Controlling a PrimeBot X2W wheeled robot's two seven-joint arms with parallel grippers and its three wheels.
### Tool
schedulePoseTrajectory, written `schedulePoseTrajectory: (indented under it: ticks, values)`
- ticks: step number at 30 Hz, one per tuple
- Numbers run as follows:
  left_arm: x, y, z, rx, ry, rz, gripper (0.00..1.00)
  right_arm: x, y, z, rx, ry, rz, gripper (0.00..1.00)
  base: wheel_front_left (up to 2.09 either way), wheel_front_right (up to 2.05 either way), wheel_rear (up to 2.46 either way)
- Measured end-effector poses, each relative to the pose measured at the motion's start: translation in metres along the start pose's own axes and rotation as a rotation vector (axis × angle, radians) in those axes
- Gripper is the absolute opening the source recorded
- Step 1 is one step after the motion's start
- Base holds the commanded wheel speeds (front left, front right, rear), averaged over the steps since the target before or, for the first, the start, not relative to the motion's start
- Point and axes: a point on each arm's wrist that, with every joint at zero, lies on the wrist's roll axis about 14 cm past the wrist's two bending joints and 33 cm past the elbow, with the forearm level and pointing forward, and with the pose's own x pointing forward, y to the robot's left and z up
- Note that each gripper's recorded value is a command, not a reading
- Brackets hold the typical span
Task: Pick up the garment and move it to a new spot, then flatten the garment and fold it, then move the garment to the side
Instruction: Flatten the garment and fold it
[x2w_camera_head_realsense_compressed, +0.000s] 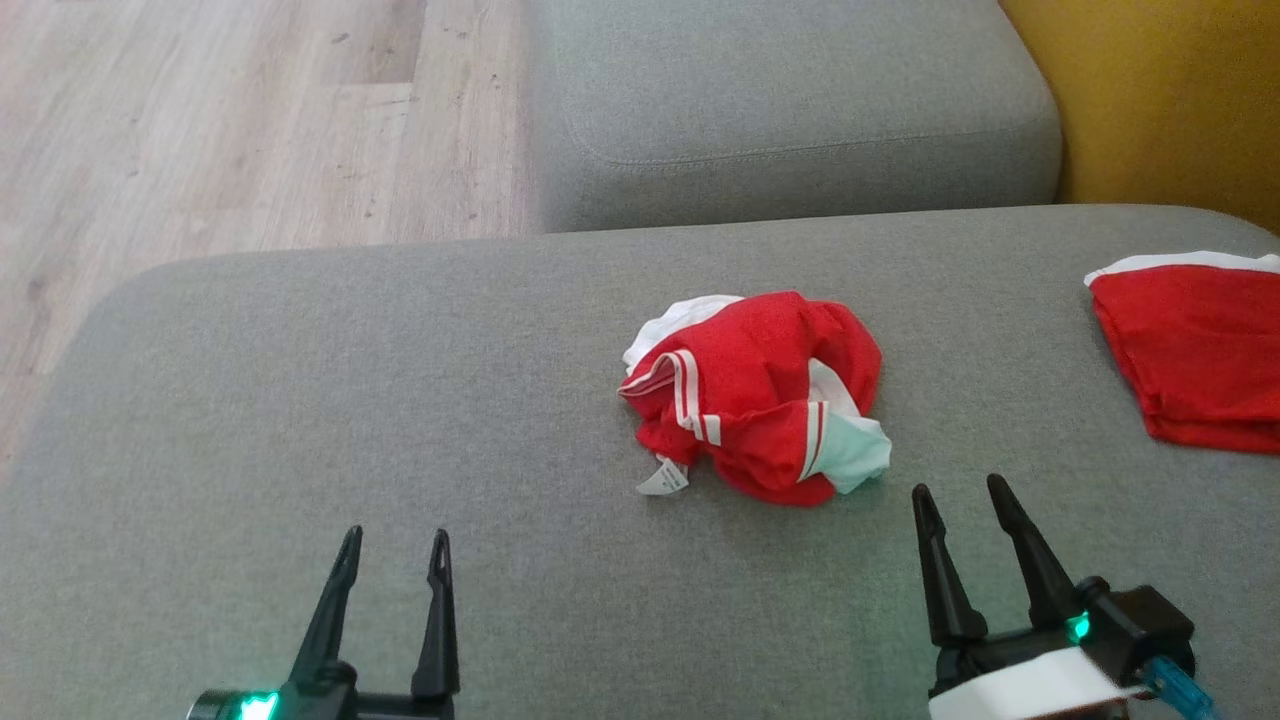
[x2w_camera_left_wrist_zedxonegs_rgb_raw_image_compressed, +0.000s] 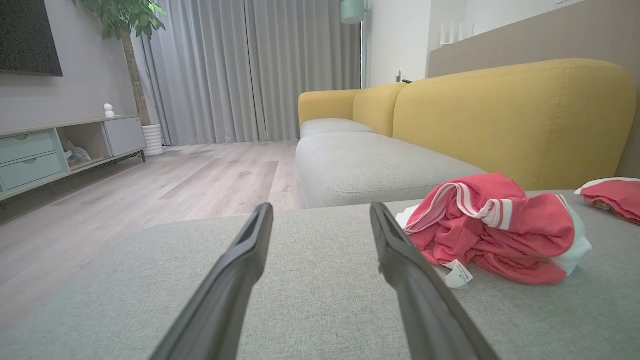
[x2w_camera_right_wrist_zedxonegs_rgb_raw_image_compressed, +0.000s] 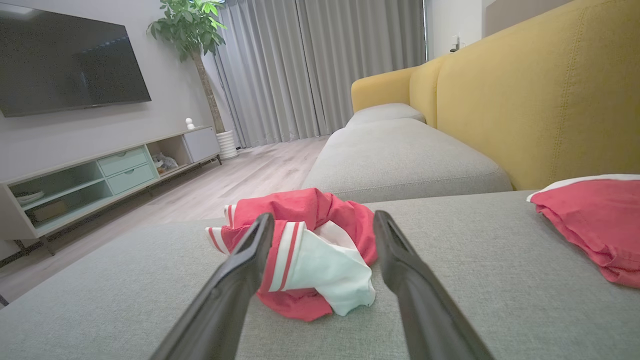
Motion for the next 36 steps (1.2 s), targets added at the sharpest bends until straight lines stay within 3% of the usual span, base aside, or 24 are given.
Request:
schedulePoseTrajectory:
  ticks: [36]
  values:
    - [0.0029, 0.0051, -0.0035, 0.007, 0.012, 0.009, 1.00, -0.0028, -0.0099, -0.0072, -0.022, 0.025, -0.030, 1.00, 0.00, 0.00, 0.00]
